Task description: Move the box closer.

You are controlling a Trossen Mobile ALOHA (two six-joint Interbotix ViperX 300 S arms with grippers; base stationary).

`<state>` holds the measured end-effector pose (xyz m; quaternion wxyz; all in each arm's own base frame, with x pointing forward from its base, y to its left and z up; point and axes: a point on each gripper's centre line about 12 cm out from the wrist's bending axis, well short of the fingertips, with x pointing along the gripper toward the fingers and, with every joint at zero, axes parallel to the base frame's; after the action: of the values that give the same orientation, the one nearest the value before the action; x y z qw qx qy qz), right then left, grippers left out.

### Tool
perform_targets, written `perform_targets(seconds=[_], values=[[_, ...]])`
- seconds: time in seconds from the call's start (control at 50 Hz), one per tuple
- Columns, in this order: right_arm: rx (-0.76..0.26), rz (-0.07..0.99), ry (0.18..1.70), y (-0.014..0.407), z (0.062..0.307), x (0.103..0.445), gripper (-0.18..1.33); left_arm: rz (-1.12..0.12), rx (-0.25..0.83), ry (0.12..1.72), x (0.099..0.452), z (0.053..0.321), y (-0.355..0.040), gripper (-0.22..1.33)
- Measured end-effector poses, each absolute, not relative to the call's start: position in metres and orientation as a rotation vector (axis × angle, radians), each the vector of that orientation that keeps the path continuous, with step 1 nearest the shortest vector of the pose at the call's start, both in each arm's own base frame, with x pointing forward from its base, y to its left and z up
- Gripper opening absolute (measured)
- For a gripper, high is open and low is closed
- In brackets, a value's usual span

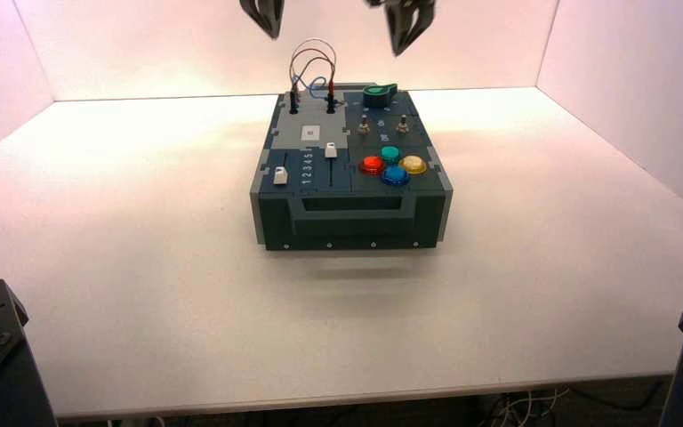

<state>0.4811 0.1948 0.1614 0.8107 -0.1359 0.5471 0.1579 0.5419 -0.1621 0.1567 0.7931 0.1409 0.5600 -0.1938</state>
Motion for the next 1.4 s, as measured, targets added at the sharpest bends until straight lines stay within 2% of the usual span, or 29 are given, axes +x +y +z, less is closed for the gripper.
perform_targets(seconds=[0.32, 0.6, 0.94, 1.12, 1.4], values=[[-0.278, 0.300, 1.226, 0.195, 0.141, 0.530, -0.14, -0.475, 0.258, 1.294, 0.584, 0.128, -0.177, -0.16], [-0.256, 0.262, 1.284, 0.180, 0.121, 0.552, -0.14, -0.505, 0.257, 1.316, 0.583, 0.117, -0.187, -0.16], [-0.238, 0.287, 1.360, 0.189, 0.087, 0.557, -0.14, -0.503, 0.263, 1.371, 0.579, 0.096, -0.184, -0.16], [-0.246, 0.296, 1.374, 0.193, 0.087, 0.554, -0.14, -0.509, 0.269, 1.401, 0.574, 0.090, -0.186, -0.15], [-0.253, 0.301, 1.389, 0.191, 0.093, 0.545, -0.14, -0.530, 0.296, 1.491, 0.555, 0.065, -0.192, -0.16]])
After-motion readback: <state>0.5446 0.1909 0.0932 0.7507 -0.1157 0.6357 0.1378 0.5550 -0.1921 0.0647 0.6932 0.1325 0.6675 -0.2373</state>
